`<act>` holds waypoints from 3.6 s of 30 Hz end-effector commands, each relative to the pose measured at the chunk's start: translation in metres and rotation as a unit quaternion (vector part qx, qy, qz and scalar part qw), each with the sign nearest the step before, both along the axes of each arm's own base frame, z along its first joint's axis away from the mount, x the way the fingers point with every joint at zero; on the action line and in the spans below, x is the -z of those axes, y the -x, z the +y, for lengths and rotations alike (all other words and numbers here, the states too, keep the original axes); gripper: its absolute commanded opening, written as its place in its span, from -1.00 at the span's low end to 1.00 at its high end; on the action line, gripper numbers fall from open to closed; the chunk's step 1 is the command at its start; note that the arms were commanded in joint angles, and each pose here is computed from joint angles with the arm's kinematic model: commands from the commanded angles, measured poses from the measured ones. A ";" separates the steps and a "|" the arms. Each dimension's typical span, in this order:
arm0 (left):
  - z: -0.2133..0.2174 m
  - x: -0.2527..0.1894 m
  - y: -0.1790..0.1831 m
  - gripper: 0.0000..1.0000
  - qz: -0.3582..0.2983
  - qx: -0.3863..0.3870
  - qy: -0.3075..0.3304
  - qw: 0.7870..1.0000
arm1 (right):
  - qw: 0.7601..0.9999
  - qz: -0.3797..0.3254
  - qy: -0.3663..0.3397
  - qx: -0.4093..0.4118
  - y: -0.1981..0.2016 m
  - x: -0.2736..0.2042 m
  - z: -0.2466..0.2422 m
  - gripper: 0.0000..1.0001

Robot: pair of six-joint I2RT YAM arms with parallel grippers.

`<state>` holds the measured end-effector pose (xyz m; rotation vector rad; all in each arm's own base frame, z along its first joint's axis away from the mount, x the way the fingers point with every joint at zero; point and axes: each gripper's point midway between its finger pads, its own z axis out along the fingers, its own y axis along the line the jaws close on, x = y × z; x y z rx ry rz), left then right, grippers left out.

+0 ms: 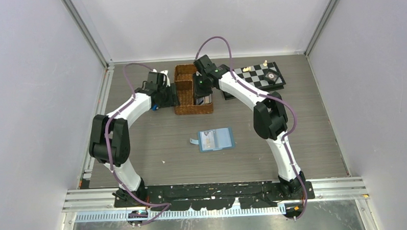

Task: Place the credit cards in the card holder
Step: Pick up the credit card from the storage box.

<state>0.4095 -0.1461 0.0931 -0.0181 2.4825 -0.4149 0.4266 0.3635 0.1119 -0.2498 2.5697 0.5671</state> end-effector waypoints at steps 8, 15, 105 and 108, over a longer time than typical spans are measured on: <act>-0.013 0.006 0.009 -0.05 0.009 0.010 0.051 0.999 | 0.999 0.003 -0.036 -0.004 -0.006 0.005 0.025 -0.45; -0.018 0.009 0.016 -0.10 0.017 0.013 0.069 0.997 | 0.999 0.002 -0.039 -0.008 -0.004 0.002 0.027 -0.45; -0.016 0.007 0.018 -0.11 0.016 0.016 0.065 0.998 | 0.988 -0.070 0.119 0.072 -0.007 -0.022 -0.038 -0.41; -0.017 0.006 0.018 -0.11 0.016 0.017 0.065 0.998 | 0.988 -0.066 0.122 0.070 -0.007 -0.019 -0.037 -0.42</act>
